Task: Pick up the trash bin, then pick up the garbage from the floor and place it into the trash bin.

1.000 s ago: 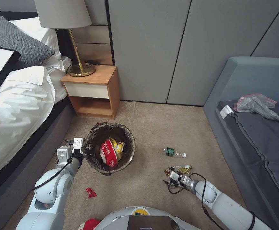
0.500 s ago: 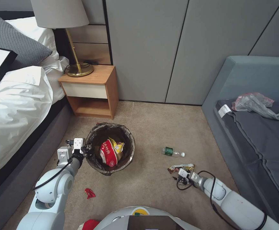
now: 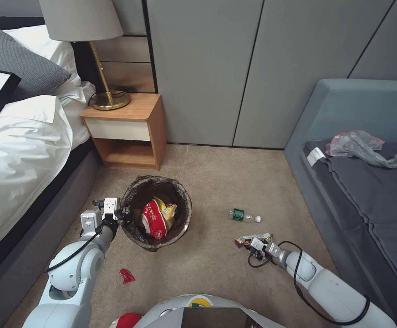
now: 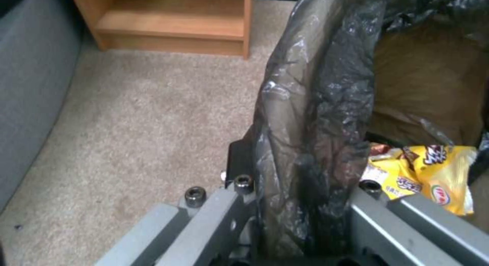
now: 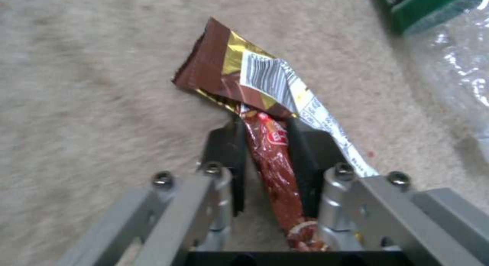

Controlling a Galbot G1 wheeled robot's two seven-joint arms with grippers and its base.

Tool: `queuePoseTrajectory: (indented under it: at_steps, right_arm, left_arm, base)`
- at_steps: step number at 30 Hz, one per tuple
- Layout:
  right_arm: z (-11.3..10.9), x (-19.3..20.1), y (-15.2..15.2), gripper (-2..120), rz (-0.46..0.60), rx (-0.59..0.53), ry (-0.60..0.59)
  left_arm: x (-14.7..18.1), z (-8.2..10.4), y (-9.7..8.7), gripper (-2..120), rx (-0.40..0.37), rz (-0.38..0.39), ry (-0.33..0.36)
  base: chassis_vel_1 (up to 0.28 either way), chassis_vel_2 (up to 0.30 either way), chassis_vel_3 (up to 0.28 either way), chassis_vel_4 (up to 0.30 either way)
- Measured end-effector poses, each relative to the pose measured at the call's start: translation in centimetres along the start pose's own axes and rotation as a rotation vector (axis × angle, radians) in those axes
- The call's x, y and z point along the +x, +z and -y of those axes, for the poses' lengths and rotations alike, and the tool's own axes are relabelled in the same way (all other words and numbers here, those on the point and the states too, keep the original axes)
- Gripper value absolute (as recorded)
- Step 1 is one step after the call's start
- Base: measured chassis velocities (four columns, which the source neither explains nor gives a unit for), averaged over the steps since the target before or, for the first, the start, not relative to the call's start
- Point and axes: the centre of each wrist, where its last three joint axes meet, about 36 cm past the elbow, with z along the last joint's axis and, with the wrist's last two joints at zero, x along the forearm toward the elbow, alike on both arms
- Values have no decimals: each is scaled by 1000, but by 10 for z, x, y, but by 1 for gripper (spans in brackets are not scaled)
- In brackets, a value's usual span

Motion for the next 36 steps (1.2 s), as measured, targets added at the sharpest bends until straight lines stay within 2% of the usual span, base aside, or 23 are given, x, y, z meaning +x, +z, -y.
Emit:
queuePoseTrajectory:
  at_steps: [2,5,7,14,22,26,28,30,31,33,35,36]
  right_arm:
    - [1,-2,0,16,0,0,-1]
    - [9,-5,-3,3,3,-4,10]
    - [11,-4,-2,0,3,-9,15]
    - [18,0,4,0,-8,-15,31]
    - [24,2,-5,0,13,-14,45]
    - [39,10,-25,0,66,-36,79]
    - [60,29,-52,0,139,-96,130]
    - [64,32,-56,0,150,-106,138]
    - [81,51,-77,0,209,-151,175]
    - [88,61,-87,0,240,-173,187]
    - [106,101,-132,0,368,-253,204]
    - [108,108,-140,0,390,-268,204]
  left_arm:
    - [1,0,0,0,-1,1,-1]
    - [1,0,0,0,0,2,2]
    - [1,1,0,0,1,-1,3]
    - [0,2,1,0,0,-4,5]
    - [0,2,1,0,-1,-3,6]
    - [0,2,0,0,-2,0,6]
    - [0,2,0,0,-3,0,6]
    - [0,2,0,0,-3,0,6]
    - [0,2,1,0,-2,-2,7]
    - [-1,2,1,0,-2,-3,8]
    - [-2,4,2,0,0,-8,17]
    - [-2,4,3,0,1,-9,19]
  base:
    - [0,0,0,0]
    - [0,0,0,0]
    - [0,0,0,0]
    - [0,0,0,0]
    - [0,0,0,0]
    - [0,0,0,0]
    - [0,0,0,0]
    - [0,0,0,0]
    - [0,0,0,0]
    - [0,0,0,0]
    - [0,0,0,0]
    - [0,0,0,0]
